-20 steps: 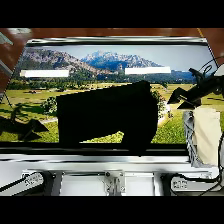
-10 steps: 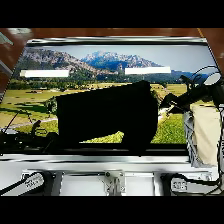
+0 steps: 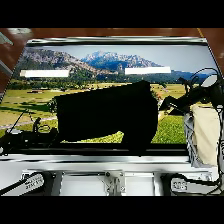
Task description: Fold the shirts.
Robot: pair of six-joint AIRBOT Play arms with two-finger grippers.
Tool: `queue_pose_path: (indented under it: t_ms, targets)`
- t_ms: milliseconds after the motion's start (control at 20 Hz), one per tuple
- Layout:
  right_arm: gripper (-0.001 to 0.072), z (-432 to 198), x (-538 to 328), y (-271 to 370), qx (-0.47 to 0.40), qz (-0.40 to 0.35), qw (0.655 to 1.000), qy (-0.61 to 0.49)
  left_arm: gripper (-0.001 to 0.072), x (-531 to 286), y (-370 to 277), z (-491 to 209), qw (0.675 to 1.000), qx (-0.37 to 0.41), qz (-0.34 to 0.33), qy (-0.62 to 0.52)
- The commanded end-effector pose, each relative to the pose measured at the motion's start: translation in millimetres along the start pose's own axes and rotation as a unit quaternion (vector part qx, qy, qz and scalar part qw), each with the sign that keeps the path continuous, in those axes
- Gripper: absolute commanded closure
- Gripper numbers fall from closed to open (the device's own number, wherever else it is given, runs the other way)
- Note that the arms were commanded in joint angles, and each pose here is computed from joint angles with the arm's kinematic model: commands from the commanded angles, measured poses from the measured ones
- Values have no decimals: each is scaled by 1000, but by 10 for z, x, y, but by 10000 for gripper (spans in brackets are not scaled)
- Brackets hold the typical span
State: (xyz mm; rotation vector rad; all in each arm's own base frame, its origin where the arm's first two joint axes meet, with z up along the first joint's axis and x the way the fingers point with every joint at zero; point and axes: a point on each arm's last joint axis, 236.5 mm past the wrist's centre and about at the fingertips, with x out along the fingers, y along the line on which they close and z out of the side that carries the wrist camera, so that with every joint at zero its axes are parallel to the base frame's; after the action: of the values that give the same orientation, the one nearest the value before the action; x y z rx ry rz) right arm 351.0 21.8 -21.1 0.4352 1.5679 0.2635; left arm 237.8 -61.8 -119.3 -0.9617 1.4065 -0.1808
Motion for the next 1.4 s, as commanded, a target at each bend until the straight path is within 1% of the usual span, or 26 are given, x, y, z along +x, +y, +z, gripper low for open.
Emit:
queue_pose_path:
  t_ms: [0,100,300,500,550,600,650,700,750,850,950,1000,1050,1100,1150,1200,1250,1300,1350]
  targets:
    - [24,-265,209,-176,30,2,999,40,669,-12,-65,-20,1000,3,-10,2]
    - [24,-359,428,-174,54,26,997,43,669,-33,-102,-40,1000,18,-15,4]
    - [25,-421,779,-249,79,15,996,30,669,-53,-142,-68,999,24,-20,8]
    - [26,-368,1048,-190,66,3,997,25,669,-53,-139,-63,1000,24,-19,7]
    - [113,-333,1099,-145,58,0,998,20,669,-54,-139,-62,1000,24,-19,7]
    - [332,-307,1144,-94,47,-4,999,15,669,-54,-139,-61,1000,24,-19,7]
    - [393,-291,1169,-49,36,-6,999,12,669,-55,-139,-60,1000,24,-19,7]
    - [550,-280,1168,-5,16,-7,1000,11,669,-62,-140,-49,1000,24,-19,5]
    - [648,-278,1122,29,6,-6,1000,13,669,-83,-157,-19,999,28,-19,3]
    - [649,-136,872,117,-20,-12,1000,-16,671,-223,-294,153,998,55,-23,-15]
    - [649,145,358,343,-77,-19,993,-90,671,-602,-696,454,990,118,-33,-64]
    - [649,316,-40,535,-120,-22,982,-147,671,-891,-969,632,982,154,-35,-107]
    - [649,464,-494,750,-162,-27,964,-210,672,-1288,-1317,815,967,192,-34,-165]
    - [649,594,-1083,1009,-203,-37,934,-292,671,-1722,-1653,939,947,228,-25,-224]
    - [649,654,-1711,1268,-230,-46,896,-378,672,-2250,-2038,992,918,268,-13,-291]
    - [649,602,-2447,1565,-251,-52,843,-473,671,-2775,-2432,948,882,310,-4,-356]
    - [649,440,-3126,1821,-266,-56,786,-555,671,-3352,-2865,787,833,353,1,-426]
    - [649,155,-3799,2055,-276,-60,723,-631,671,-3860,-3243,540,787,381,-2,-486]
    - [650,-177,-4310,2220,-283,-66,670,-683,671,-4342,-3584,206,740,398,-11,-542]
